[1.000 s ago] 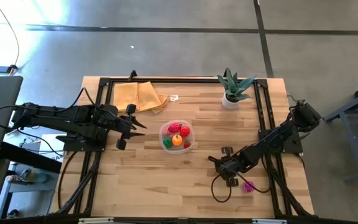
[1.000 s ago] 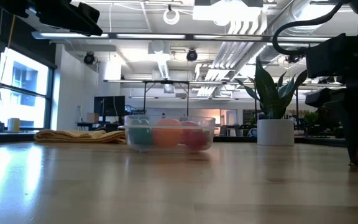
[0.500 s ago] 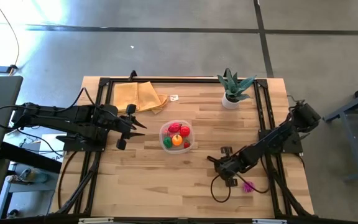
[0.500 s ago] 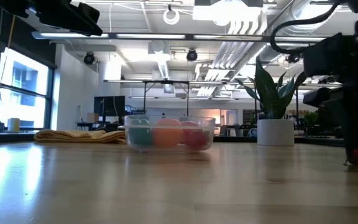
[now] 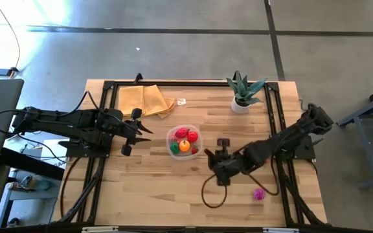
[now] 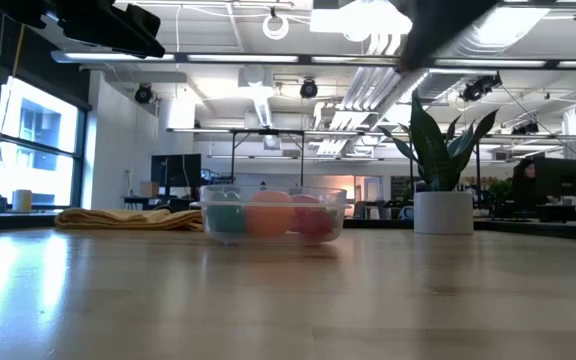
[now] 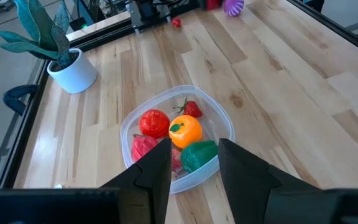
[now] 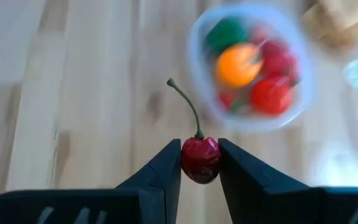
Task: Pick and placing Produce into tupperware
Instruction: Put the left red cherry into the transparent bin
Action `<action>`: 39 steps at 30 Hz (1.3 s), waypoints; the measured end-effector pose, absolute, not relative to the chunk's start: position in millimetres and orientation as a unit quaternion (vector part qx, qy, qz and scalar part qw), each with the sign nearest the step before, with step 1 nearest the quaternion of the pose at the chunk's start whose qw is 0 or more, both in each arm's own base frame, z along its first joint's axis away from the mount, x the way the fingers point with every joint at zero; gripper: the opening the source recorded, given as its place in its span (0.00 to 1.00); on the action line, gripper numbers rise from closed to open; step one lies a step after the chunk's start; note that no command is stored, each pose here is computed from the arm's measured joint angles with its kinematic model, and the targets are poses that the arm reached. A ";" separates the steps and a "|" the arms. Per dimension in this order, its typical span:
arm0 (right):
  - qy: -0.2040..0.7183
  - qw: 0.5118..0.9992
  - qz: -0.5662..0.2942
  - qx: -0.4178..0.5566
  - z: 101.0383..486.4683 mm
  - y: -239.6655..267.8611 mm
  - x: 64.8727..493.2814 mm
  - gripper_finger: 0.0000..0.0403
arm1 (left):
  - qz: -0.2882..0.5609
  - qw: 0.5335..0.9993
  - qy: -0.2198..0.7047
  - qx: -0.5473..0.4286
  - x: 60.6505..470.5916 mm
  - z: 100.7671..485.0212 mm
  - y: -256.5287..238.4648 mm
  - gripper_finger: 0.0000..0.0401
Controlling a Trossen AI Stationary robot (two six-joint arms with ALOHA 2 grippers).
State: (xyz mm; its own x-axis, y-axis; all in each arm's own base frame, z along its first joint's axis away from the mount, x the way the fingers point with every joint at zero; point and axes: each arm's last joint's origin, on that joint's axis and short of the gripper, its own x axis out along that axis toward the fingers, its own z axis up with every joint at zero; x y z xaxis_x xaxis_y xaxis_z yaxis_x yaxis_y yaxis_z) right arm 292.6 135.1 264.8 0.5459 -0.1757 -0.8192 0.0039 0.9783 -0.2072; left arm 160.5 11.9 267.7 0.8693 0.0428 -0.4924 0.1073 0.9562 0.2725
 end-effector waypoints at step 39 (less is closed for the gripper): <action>0.393 0.917 0.070 0.006 163.4 -16.4 363.8 0.22 | -0.017 0.956 0.255 0.147 160.5 267.8 11.8 0.30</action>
State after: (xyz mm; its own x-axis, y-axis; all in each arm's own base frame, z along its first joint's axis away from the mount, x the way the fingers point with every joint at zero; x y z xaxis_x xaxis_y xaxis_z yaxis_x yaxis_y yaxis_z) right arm 363.8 -16.4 163.4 0.6813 0.1330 -0.7199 -0.1240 0.9901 0.0656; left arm 160.5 11.8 267.8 0.8698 0.0426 -0.4915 0.1073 0.9561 0.2727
